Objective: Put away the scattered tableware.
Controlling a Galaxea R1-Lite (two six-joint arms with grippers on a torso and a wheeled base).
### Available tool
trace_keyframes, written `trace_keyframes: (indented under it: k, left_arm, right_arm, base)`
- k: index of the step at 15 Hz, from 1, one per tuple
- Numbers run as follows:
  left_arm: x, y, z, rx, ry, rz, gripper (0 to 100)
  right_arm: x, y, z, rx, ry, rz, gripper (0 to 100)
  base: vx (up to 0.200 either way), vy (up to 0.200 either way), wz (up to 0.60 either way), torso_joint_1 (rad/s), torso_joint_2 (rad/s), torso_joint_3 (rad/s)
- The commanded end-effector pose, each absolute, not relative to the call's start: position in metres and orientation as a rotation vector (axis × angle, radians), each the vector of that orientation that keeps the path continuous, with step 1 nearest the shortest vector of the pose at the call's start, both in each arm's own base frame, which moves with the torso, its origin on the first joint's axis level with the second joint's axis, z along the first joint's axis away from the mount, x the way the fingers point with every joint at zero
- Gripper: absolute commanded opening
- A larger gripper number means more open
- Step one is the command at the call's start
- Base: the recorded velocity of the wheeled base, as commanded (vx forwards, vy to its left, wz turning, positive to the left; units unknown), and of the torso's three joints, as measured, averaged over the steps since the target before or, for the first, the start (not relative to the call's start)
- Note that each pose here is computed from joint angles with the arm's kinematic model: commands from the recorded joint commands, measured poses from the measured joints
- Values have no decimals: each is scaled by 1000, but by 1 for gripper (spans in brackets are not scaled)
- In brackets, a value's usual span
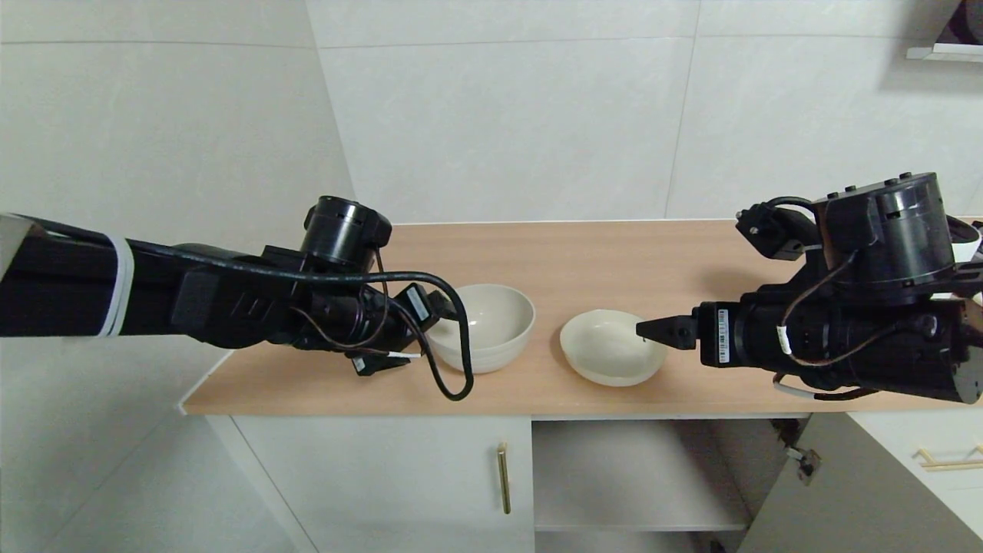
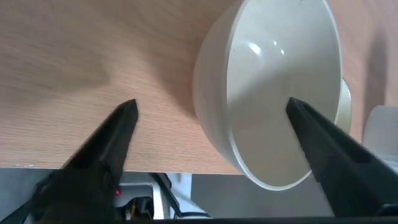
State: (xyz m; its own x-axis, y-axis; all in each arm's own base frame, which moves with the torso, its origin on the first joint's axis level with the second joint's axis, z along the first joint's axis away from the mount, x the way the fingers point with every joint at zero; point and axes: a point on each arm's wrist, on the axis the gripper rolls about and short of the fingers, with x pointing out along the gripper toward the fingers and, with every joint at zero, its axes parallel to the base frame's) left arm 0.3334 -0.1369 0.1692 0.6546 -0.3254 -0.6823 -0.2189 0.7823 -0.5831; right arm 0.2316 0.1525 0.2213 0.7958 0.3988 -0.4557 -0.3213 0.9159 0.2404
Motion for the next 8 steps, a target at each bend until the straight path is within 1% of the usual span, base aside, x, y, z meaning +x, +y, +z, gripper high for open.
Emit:
trace_keyframes:
  k: [1, 8]
  left_arm:
    - [333, -136, 168, -691, 877, -64, 0]
    - [332, -135, 172, -695, 869, -68, 0]
  right_arm:
    - [231, 152, 222, 155, 519, 389, 100]
    - [231, 152, 223, 155, 517, 390, 100]
  base:
    - [0, 0, 0, 0, 0, 0]
    - [0, 0, 0, 0, 0, 0]
